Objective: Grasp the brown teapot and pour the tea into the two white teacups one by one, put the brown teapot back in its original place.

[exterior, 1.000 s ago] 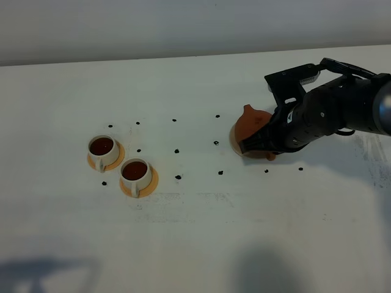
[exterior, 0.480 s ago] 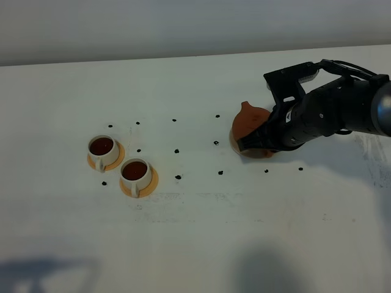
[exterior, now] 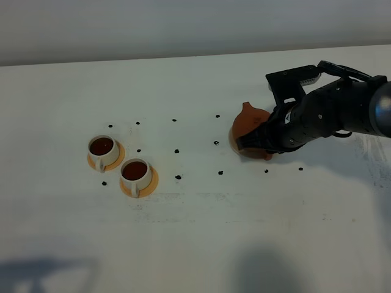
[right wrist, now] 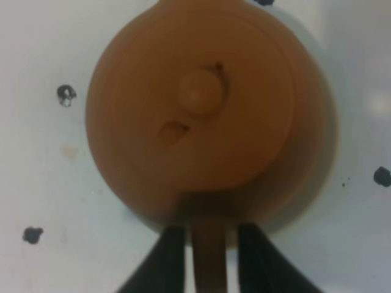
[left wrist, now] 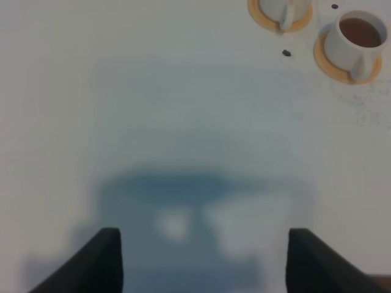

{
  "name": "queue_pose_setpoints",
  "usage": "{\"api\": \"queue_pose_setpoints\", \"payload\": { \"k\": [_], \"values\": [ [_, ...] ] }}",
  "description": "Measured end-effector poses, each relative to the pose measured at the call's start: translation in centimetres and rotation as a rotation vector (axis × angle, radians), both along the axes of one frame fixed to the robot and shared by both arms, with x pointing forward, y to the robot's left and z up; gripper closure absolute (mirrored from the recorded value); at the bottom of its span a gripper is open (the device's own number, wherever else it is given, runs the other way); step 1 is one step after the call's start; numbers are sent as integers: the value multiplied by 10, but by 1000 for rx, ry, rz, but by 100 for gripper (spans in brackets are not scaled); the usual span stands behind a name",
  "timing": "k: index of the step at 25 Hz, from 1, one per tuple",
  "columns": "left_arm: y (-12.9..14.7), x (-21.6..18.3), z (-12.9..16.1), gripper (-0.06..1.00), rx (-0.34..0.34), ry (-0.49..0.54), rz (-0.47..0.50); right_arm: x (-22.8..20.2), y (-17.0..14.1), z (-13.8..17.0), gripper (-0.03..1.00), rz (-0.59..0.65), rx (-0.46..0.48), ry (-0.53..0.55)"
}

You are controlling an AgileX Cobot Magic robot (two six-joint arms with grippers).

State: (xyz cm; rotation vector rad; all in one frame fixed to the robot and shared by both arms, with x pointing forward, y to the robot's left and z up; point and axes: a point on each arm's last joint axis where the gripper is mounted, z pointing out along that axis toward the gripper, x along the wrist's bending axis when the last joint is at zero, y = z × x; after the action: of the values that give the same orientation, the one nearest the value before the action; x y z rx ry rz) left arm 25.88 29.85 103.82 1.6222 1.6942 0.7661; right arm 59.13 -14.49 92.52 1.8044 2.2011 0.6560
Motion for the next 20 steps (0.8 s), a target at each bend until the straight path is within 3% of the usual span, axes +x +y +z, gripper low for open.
{"api": "queue_pose_setpoints", "payload": {
  "k": [4,7,14,20],
  "values": [
    [0,0,0,38,0,0,0,-2,-1,0,50,0,-8,21],
    [0,0,0,38,0,0,0,-5,-2,8,43,3,-14,28],
    [0,0,0,38,0,0,0,-24,-17,70,43,11,-4,-76],
    [0,0,0,38,0,0,0,-70,-42,102,45,-8,8,-119]
  ]
}}
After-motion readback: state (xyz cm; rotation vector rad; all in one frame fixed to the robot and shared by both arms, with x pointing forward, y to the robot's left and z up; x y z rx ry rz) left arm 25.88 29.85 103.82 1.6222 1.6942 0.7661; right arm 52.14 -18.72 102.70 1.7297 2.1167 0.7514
